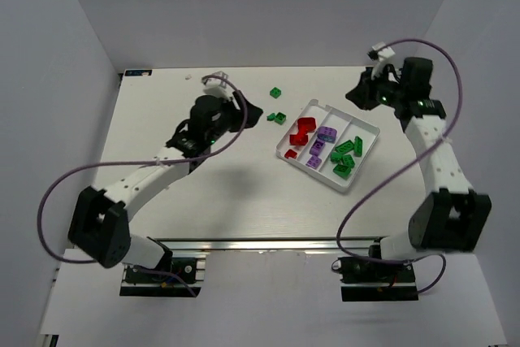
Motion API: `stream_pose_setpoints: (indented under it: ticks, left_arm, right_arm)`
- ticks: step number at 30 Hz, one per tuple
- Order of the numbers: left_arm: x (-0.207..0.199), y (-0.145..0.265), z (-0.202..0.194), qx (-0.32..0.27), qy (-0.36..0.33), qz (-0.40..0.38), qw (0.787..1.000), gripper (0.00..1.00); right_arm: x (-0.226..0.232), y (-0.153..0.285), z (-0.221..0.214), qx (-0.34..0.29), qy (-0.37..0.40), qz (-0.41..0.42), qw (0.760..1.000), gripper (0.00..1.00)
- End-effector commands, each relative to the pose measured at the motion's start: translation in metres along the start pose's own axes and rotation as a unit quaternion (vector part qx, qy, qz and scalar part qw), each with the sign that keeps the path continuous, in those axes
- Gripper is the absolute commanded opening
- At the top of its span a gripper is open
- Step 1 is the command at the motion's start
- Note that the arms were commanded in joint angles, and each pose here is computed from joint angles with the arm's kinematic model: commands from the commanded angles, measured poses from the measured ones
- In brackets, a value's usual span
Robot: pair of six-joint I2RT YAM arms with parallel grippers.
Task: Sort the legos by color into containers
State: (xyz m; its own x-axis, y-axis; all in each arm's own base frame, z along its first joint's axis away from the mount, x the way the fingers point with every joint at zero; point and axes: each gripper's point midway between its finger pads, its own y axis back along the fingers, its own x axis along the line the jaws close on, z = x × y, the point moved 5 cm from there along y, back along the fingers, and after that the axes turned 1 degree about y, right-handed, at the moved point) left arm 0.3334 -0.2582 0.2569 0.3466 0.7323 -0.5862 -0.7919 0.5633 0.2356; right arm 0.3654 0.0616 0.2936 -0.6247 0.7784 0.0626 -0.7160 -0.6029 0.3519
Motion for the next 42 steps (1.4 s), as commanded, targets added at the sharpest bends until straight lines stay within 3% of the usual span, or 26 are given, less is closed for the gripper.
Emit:
stream_pose_setpoints:
  ticks: [1,2,3,4,6,7,8,9,10,11,13,21,42]
  left_arm:
    - [0.060,0.039,0.002,-0.010,0.024,0.124,0.992,0.77]
    - [0.067,0.047,0.005,-0.016,0.037,0.134,0.990,0.87]
    - [0.079,0.055,-0.003,-0.007,0.045,0.148,0.988,0.89]
    - [0.088,0.064,0.006,-0.019,0.057,0.156,0.986,0.91]
    - [0.099,0.072,-0.001,0.000,0.075,0.166,0.983,0.93]
    - [0.105,0.075,0.000,0.001,0.082,0.173,0.982,0.94]
    - [0.108,0.077,-0.002,0.004,0.087,0.177,0.980,0.94]
    - [0.110,0.079,-0.004,0.010,0.088,0.183,0.979,0.94]
    - [0.114,0.081,-0.004,0.010,0.090,0.189,0.978,0.94]
    - [0.115,0.083,-0.004,0.010,0.091,0.193,0.977,0.95]
    - [0.121,0.086,-0.003,0.003,0.094,0.203,0.975,0.95]
    - [0.139,0.086,-0.002,0.003,0.106,0.226,0.968,0.95]
    - [0.150,0.077,0.002,0.009,0.127,0.225,0.966,0.95]
  right_arm:
    - [0.016,-0.044,0.000,0.064,-0.017,0.055,0.996,0.29]
    - [0.021,-0.069,-0.015,0.098,-0.028,0.073,0.992,0.39]
    - [0.021,-0.081,-0.014,0.106,-0.029,0.072,0.991,0.43]
    - [0.016,-0.104,-0.029,0.133,-0.050,0.076,0.987,0.49]
    - [0.020,-0.130,-0.006,0.129,-0.037,0.075,0.988,0.67]
    - [0.022,-0.156,-0.021,0.151,-0.041,0.079,0.985,0.81]
    - [0.021,-0.169,-0.002,0.132,-0.031,0.071,0.988,0.88]
    - [0.017,-0.181,-0.001,0.139,-0.025,0.044,0.989,0.89]
    - [0.020,-0.212,-0.025,0.168,-0.031,0.044,0.984,0.89]
    - [0.018,-0.223,0.004,0.136,-0.015,0.039,0.990,0.89]
    - [0.015,-0.255,-0.019,0.156,-0.021,0.040,0.987,0.89]
    - [-0.004,-0.311,-0.052,0.116,0.019,0.017,0.993,0.89]
    - [0.002,-0.372,-0.079,0.059,-0.022,-0.014,0.998,0.85]
